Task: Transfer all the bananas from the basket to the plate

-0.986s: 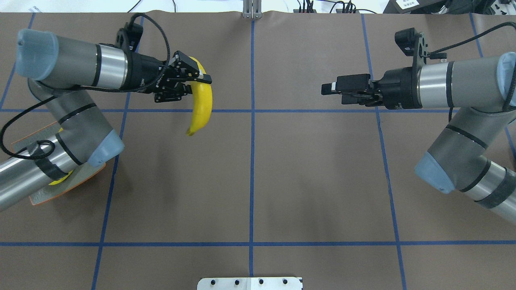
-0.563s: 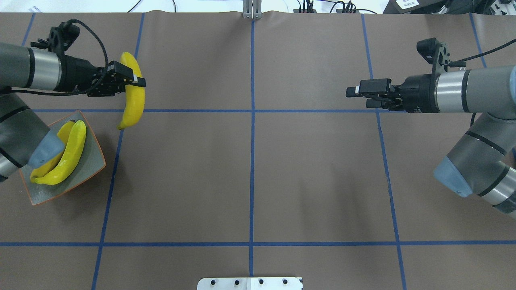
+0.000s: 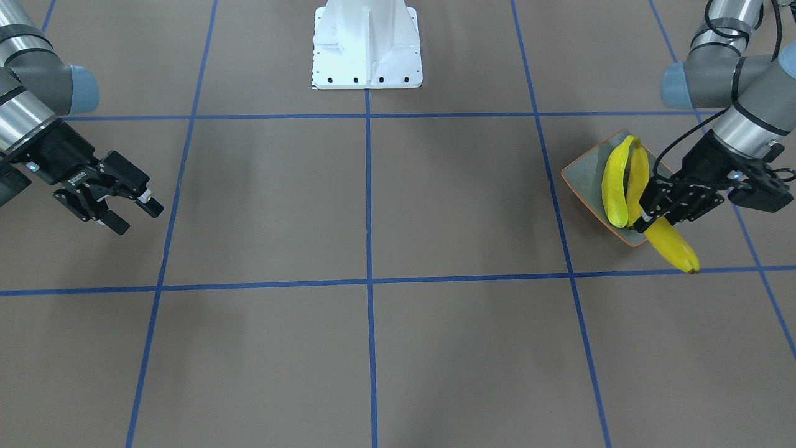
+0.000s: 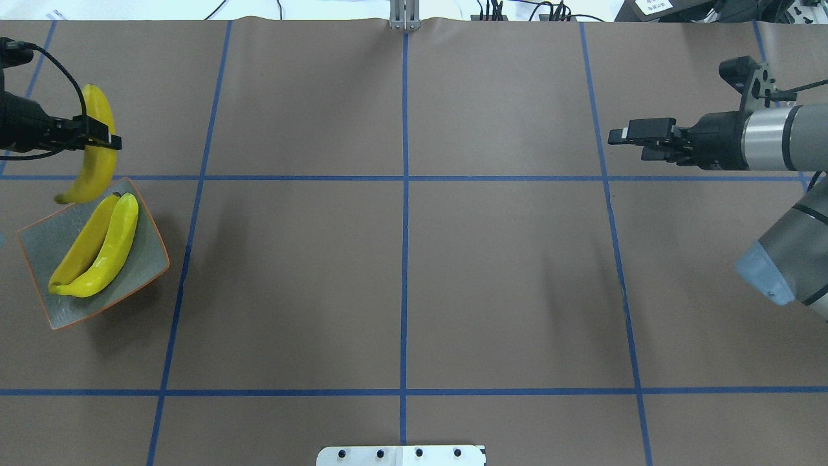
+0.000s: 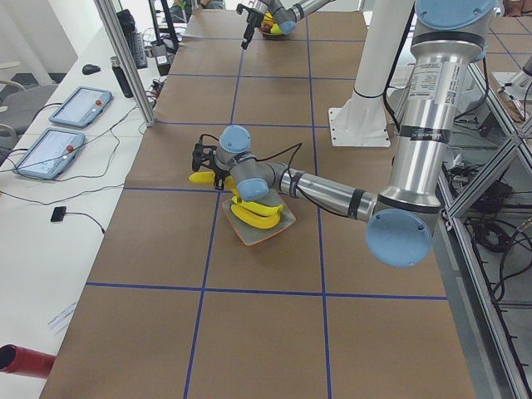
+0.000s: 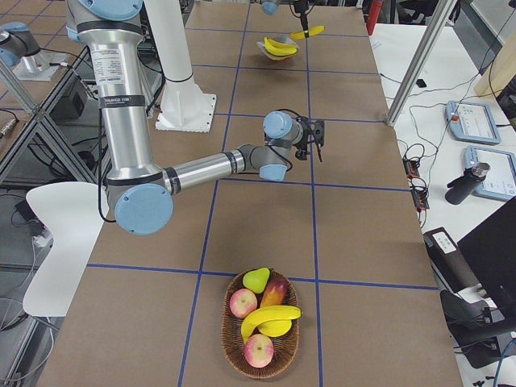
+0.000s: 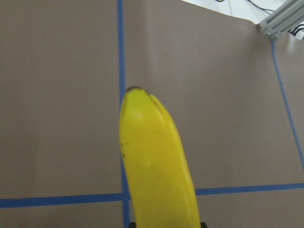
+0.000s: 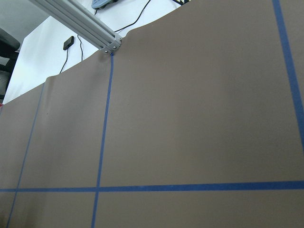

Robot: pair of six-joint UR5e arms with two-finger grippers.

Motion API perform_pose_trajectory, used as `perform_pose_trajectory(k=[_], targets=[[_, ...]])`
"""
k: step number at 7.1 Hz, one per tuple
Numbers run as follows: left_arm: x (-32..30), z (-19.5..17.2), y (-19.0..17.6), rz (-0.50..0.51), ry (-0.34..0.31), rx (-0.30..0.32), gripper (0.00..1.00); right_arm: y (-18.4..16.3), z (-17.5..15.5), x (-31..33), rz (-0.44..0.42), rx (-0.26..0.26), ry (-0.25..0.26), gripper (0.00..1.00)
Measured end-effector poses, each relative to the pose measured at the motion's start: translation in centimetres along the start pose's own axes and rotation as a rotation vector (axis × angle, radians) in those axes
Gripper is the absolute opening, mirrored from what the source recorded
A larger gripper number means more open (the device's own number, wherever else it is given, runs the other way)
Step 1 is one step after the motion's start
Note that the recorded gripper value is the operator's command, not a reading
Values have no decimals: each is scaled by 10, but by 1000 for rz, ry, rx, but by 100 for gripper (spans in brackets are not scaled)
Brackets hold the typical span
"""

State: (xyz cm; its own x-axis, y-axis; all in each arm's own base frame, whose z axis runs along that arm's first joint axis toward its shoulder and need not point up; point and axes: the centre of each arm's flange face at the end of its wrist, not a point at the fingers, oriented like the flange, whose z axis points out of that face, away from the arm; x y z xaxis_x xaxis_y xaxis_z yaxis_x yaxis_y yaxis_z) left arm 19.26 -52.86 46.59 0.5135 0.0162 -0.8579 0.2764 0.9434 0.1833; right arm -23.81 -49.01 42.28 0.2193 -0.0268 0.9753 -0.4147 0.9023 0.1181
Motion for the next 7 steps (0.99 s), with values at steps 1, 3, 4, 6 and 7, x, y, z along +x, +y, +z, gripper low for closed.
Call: perform_pose_trajectory(k=[1,3,4,6,7], targets=[[-7,-4,0,4,-87,-10,0,-9,-10,19,-23,13,48,100],[-11,-13,1,43,-296,-32,0,-34,-25,40,-91,20,166,100],[-17,-14,5,54,-369,-53,0,-41,-27,44,-113,16,197,100],[-18,9,32,72,-427,-127,0,-48,-26,42,-120,5,217,100],[-17,18,42,76,-440,-158,0,-50,-25,40,-116,1,223,100]])
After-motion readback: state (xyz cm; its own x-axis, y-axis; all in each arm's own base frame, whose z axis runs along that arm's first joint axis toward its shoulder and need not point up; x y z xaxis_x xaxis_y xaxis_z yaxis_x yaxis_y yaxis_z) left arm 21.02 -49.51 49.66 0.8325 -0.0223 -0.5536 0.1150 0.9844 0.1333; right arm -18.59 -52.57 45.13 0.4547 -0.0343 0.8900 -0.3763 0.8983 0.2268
